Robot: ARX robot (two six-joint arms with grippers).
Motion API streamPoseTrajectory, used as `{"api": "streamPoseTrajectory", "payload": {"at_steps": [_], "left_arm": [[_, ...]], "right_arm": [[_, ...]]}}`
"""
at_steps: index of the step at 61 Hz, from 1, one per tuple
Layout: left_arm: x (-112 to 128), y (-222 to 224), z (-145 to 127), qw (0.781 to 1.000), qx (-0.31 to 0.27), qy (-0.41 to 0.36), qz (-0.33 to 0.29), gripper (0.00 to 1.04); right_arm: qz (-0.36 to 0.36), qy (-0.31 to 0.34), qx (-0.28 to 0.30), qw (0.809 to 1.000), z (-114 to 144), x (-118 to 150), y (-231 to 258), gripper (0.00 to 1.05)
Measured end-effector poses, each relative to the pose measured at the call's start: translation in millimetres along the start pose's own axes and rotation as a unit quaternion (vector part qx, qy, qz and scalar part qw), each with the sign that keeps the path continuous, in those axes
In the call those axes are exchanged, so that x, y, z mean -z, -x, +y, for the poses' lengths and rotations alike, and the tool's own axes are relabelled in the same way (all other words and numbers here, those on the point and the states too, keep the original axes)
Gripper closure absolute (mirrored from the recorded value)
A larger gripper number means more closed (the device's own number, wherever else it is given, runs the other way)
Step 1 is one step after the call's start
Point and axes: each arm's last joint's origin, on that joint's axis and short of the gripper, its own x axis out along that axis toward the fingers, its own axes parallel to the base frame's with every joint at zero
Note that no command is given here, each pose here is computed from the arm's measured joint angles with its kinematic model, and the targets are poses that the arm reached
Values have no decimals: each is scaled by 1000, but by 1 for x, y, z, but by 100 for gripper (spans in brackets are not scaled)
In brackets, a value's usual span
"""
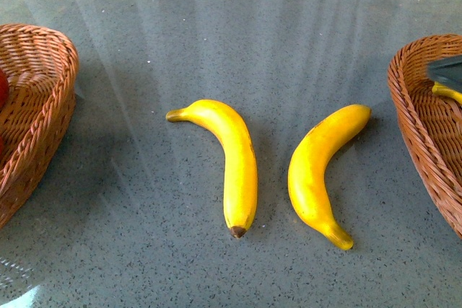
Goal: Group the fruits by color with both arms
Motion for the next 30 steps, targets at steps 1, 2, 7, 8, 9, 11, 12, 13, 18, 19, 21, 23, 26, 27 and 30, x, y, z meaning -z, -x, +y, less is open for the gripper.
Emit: {"api": "streamPoseTrajectory", "payload": {"at_steps": [1, 2, 7, 8, 9, 11, 12, 13, 18, 19, 21, 23, 26, 27, 30], "left_arm": [[0, 0, 0, 1000, 0, 0, 0, 9], [0, 0, 0, 1000, 0, 0, 0, 9], [0, 0, 0, 1000, 0, 0, 0, 9], [0, 0, 0, 1000, 0, 0, 0, 9], [0, 0, 0, 1000, 0, 0, 0, 9], [0, 0, 0, 1000, 0, 0, 0, 9], [0, 0, 0, 1000, 0, 0, 0, 9], [0, 0, 0, 1000, 0, 0, 0, 9], [0, 0, 0, 1000, 0, 0, 0, 9], [0, 0, 0, 1000, 0, 0, 0, 9], [0, 0, 0, 1000, 0, 0, 0, 9], [0, 0, 0, 1000, 0, 0, 0, 9], [0, 0, 0, 1000, 0, 0, 0, 9], [0, 0, 0, 1000, 0, 0, 0, 9], [0, 0, 0, 1000, 0, 0, 0, 9]], "right_arm": [[5, -2, -6, 1000, 1, -3, -7, 9], [10, -3, -9, 1000, 3, -5, -15, 9], [39, 10, -31, 999, 15, -19, -59, 9], [44, 12, -32, 998, 18, -20, -67, 9], [47, 14, -32, 998, 19, -21, -70, 9], [58, 15, -34, 998, 22, -21, -81, 9], [66, 13, -36, 997, 24, -22, -88, 9], [69, 14, -36, 997, 25, -22, -91, 9], [97, 22, -32, 995, 33, -21, -117, 9], [100, 23, -33, 994, 34, -20, -120, 9], [114, 30, -33, 992, 39, -19, -131, 9], [126, 43, -35, 990, 44, -16, -141, 9], [140, 59, -37, 988, 52, -13, -151, 9], [144, 65, -40, 987, 54, -12, -154, 9], [149, 77, -46, 985, 61, -11, -161, 9]]}}
